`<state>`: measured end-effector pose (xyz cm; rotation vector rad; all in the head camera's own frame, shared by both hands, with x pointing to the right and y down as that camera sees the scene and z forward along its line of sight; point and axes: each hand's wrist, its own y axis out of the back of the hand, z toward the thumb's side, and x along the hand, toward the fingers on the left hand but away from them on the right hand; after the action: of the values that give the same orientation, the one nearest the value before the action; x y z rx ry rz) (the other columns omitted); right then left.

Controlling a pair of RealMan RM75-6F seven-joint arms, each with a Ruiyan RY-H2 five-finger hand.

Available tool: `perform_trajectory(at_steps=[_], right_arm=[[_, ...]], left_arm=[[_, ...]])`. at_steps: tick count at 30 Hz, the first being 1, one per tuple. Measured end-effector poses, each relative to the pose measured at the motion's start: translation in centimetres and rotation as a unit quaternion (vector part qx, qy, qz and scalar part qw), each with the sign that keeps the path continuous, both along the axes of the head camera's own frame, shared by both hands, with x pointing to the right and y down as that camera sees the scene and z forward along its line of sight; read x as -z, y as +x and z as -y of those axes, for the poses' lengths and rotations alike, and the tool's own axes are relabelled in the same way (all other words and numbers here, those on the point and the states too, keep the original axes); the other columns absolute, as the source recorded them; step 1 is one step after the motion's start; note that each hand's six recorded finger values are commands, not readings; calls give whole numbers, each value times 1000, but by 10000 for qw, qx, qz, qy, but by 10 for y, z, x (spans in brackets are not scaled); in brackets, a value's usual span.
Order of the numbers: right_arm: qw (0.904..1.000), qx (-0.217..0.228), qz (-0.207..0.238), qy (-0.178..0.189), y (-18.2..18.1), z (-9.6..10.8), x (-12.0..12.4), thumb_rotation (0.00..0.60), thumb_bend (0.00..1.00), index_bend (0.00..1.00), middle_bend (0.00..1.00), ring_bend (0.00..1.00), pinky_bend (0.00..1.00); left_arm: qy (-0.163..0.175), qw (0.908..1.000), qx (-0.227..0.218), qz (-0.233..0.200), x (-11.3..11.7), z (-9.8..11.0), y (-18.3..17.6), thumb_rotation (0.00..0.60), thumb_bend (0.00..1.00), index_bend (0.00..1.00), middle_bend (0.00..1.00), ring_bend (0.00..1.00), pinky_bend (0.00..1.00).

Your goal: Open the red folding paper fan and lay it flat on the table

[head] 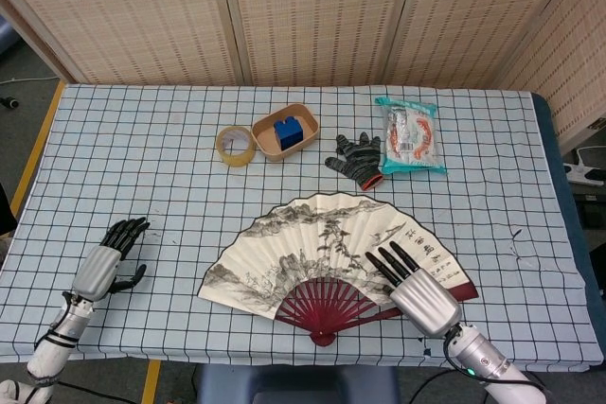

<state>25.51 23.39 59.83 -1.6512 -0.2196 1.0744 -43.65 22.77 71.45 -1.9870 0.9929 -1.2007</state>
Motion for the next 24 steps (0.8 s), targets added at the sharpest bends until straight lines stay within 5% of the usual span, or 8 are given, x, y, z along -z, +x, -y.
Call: perform_trajectory(at_steps=[4,8,13,17,24], right_arm=[[9984,-116,-562,22,19,0,-6,600,144,0,0,0,0],[9921,-254,-1232,4,41,1,-11,600,112,0,0,0,0],[9810,-513,-1800,-513,68,-6,-22,600,62,0,0,0,0],[9791,-545,-1757,-870,71,-13,-28,600,55,0,0,0,0],[9834,-1201,-1048,-871,77,-4,-13,600,53,0,0,0,0]], left_arm=[[-131,9997,159,156,2,5,-16,600,449,0,0,0,51],[-132,9993,307,-144,12,7,-15,600,449,0,0,0,53],[-196,9969,320,-697,31,5,-1,600,448,0,0,0,53],[-223,9949,258,-946,47,4,10,600,448,0,0,0,53],[37,9936,260,-1099,77,5,13,600,452,0,0,0,53]])
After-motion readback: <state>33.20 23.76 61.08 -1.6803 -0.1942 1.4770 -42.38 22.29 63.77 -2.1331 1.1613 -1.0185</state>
